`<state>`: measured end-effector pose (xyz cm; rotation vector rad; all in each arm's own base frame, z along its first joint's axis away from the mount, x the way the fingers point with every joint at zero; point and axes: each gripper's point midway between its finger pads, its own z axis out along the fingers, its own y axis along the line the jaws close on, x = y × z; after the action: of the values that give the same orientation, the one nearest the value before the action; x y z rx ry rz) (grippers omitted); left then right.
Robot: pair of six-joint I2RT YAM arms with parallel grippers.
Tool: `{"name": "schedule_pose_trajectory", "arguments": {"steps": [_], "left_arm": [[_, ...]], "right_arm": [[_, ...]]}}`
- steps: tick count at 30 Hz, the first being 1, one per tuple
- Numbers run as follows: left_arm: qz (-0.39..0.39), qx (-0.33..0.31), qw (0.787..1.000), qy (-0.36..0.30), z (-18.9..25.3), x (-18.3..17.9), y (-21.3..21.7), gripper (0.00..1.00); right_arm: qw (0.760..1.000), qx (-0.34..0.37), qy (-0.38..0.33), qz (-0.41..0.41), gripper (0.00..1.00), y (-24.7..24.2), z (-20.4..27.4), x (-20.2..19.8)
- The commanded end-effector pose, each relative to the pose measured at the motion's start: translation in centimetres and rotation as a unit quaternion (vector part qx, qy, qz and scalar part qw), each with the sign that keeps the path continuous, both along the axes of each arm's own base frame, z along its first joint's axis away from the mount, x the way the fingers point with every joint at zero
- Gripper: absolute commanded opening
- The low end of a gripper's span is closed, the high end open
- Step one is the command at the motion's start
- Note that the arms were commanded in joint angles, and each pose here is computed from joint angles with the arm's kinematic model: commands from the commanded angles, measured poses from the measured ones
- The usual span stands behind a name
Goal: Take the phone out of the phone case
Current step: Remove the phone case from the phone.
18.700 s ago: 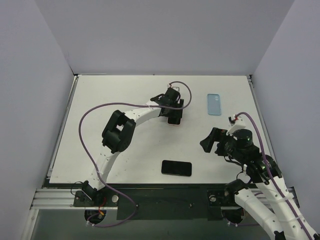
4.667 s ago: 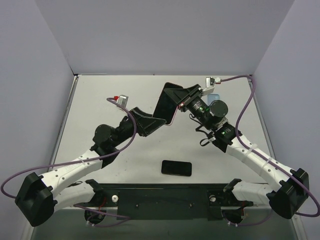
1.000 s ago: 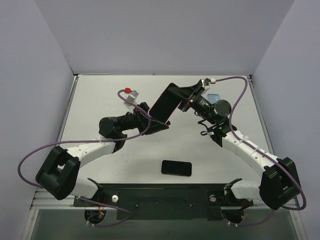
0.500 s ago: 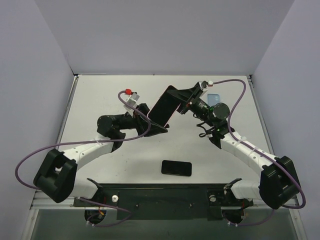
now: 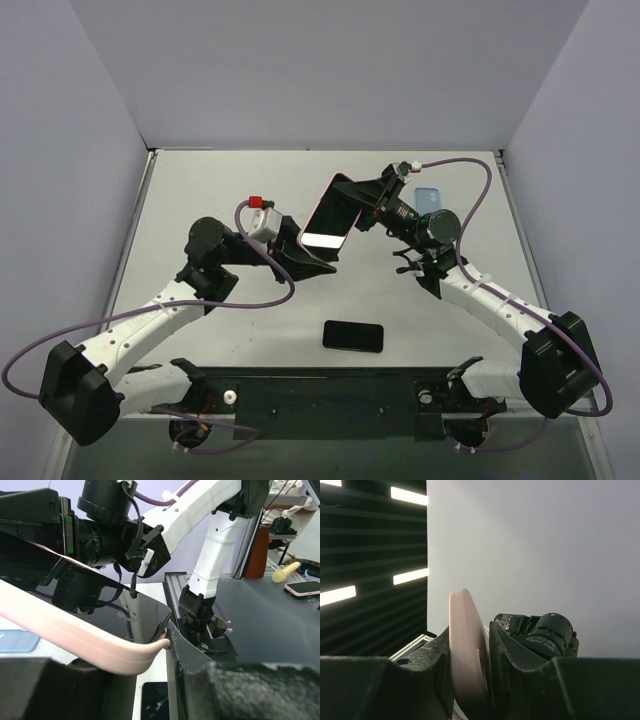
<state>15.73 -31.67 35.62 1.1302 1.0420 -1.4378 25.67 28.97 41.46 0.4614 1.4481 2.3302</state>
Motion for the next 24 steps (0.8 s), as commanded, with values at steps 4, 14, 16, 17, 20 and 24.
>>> {"name": "schedule_pose_trajectory", "arguments": {"steps": [4,14,16,17,20,24], "left_arm": [[0.146,-0.021,0.988,0.042,-0.1,4.9,0.5,0.0],[0.309,0.002,0.913,0.265,-7.9,10.6,1.8,0.0],[0.263,0.002,0.93,0.255,-7.0,8.8,0.9,0.0],[0.243,-0.011,0.938,0.247,-6.0,7.9,0.6,0.03],[0.171,-0.02,0.959,0.224,-4.3,4.4,0.5,0.29],[0.166,-0.038,0.961,0.217,-3.0,2.0,2.6,0.45]], "right_arm": [[0.992,0.105,-0.022,0.065,0.0,-1.9,6.6,-3.9],[0.99,0.124,-0.06,0.039,0.0,-3.1,8.7,-4.0],[0.995,0.074,-0.066,0.006,0.0,-2.7,7.6,-3.2],[0.995,0.046,-0.091,-0.011,0.0,-2.4,7.3,-3.2],[0.993,-0.044,-0.081,-0.068,0.0,-2.6,4.7,-1.3],[0.971,-0.154,-0.105,-0.149,0.0,-4.0,1.8,0.4]]}}
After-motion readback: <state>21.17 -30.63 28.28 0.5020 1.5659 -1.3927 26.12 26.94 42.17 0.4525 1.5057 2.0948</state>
